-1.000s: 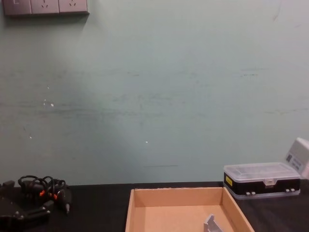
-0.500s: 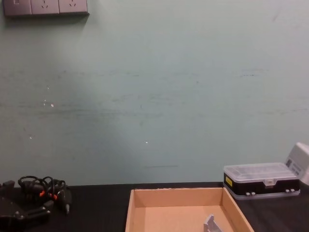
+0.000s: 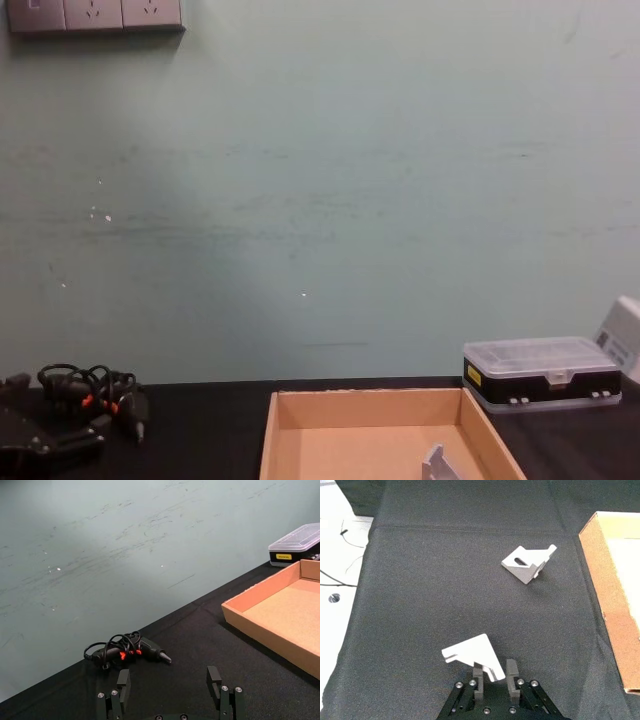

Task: Use one hand to pick up the angle iron from the table and place it into the box.

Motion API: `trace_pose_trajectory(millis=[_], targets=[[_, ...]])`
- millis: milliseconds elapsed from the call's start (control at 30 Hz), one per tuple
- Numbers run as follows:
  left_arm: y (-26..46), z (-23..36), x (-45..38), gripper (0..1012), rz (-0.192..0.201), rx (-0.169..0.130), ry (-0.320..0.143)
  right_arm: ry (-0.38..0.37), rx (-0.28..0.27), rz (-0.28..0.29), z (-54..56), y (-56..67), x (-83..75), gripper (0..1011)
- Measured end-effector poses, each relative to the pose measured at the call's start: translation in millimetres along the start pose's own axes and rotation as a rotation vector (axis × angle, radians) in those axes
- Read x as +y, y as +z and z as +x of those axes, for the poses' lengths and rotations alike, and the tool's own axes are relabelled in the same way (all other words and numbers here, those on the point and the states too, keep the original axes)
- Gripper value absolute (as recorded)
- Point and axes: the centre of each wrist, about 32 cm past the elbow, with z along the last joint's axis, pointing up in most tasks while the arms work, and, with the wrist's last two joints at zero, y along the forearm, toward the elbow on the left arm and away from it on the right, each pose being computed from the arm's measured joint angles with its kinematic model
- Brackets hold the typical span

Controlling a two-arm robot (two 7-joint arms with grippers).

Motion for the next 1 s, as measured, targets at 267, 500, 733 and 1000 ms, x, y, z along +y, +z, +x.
trace_pose_trajectory(millis=[267,500,733,1000], targets=[[0.0,0.0,0.0,1000,0.000,0.000,0.000,0.001,0.000,-0.003,-1.7,-0.6,-2.5,82],[0.0,0.0,0.0,1000,0.000,0.000,0.000,0.000,0.002,-0.009,-3.5,-0.4,-5.6,75],[0.0,0.0,0.0,1000,0.000,0.000,0.000,-0.047,0.013,0.005,-5.4,2.5,-9.8,74],[0.0,0.0,0.0,1000,0.000,0.000,0.000,-0.230,0.077,0.095,-9.4,16.6,-19.2,75]])
